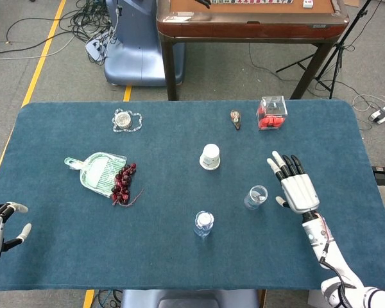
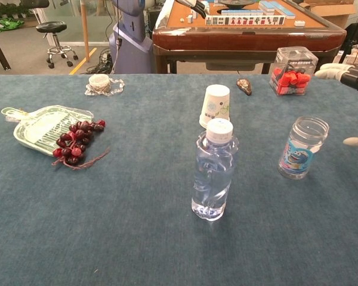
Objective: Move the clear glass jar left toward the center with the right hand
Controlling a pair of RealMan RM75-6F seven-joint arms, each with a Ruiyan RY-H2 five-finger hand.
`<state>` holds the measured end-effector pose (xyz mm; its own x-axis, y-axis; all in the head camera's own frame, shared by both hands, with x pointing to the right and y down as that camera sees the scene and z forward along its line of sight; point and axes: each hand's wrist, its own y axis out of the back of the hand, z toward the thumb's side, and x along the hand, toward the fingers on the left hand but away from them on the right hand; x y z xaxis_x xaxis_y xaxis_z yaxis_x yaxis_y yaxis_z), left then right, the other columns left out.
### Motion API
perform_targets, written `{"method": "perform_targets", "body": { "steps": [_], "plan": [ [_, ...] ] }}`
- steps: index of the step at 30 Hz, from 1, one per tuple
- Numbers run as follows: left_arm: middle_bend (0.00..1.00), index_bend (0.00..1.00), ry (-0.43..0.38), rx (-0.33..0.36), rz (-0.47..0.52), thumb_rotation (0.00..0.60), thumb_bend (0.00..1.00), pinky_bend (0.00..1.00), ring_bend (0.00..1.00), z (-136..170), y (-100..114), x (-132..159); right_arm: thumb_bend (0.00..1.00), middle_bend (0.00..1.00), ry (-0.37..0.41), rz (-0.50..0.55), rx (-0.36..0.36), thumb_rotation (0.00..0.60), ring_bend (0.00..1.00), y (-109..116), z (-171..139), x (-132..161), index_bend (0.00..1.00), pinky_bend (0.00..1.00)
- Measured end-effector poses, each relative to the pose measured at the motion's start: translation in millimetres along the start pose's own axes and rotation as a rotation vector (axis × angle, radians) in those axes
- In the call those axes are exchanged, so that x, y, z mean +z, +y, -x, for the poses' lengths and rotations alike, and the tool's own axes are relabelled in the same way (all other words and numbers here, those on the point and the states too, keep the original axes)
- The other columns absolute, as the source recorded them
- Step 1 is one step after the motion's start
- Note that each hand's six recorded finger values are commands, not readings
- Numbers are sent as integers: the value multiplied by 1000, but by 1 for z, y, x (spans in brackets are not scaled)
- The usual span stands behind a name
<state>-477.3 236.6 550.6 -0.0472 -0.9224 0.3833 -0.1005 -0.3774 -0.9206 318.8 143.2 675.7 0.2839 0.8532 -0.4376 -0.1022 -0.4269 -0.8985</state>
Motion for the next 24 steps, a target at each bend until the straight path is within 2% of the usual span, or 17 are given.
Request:
{"method": "perform_targets", "body": {
  "steps": [24],
  "plan": [
    [413, 429, 11, -17, 0, 600, 299, 520, 371, -1, -1, -3, 0, 0, 109, -4, -4, 600, 0, -13, 27, 48, 0, 60]
  ]
}}
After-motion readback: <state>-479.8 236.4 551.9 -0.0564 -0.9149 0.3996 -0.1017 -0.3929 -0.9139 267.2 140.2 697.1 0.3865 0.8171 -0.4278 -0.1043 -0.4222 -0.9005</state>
